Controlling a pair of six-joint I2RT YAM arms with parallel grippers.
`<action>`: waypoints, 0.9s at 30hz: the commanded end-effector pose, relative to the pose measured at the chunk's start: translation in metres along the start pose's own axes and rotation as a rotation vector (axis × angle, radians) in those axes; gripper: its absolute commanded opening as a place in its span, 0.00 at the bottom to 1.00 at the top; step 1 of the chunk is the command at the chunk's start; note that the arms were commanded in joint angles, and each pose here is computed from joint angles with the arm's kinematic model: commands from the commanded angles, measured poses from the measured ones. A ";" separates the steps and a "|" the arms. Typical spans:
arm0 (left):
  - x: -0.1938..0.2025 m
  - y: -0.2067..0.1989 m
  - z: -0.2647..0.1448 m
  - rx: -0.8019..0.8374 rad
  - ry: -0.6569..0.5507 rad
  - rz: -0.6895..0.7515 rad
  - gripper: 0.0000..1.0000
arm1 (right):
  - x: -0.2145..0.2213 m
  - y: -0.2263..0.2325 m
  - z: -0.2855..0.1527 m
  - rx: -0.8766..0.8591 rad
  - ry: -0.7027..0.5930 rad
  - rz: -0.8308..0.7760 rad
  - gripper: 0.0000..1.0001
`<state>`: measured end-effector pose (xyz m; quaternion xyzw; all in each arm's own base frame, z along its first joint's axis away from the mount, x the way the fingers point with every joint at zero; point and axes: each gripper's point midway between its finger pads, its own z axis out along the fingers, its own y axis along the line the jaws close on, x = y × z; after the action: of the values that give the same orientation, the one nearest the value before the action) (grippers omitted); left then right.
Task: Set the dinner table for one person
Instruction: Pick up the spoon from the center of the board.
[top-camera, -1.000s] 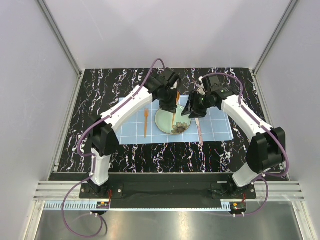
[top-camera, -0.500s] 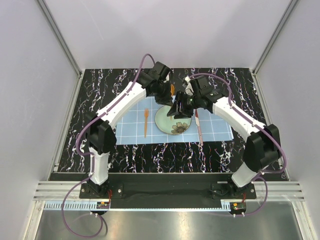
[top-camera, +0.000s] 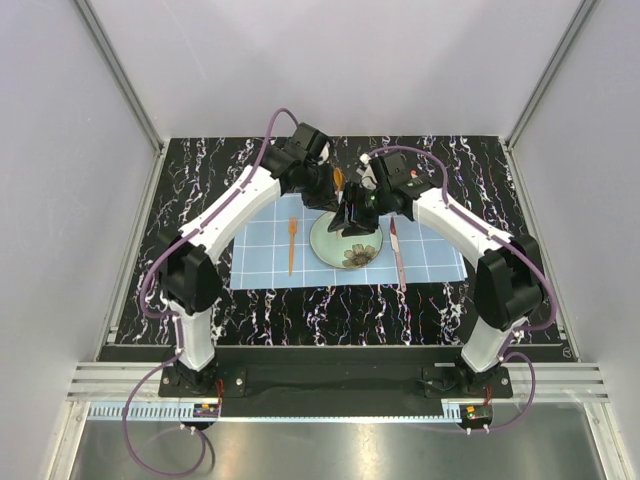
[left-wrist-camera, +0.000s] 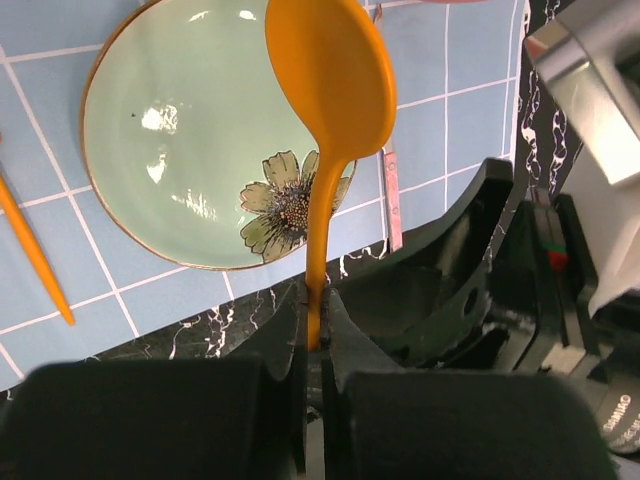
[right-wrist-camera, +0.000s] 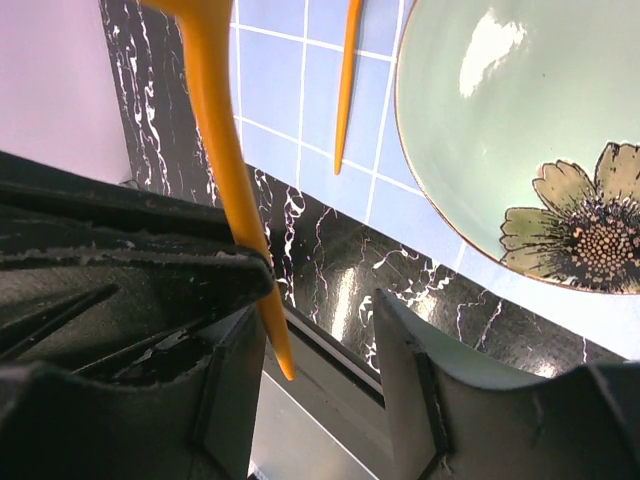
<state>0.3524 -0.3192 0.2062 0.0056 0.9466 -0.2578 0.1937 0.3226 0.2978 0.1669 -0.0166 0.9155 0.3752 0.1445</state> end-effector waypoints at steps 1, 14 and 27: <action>0.002 -0.023 -0.029 0.113 -0.022 0.028 0.00 | -0.026 0.025 -0.004 -0.046 -0.083 -0.082 0.53; 0.001 -0.021 -0.027 0.140 -0.001 0.026 0.00 | -0.030 0.027 0.002 -0.045 -0.087 -0.084 0.00; -0.015 0.050 -0.029 -0.001 -0.046 -0.105 0.43 | -0.030 -0.001 -0.024 0.157 -0.141 -0.102 0.00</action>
<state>0.3590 -0.2892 0.1930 -0.0220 0.9463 -0.2670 0.1812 0.3381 0.2997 0.1689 -0.0245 0.9217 0.3418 0.1819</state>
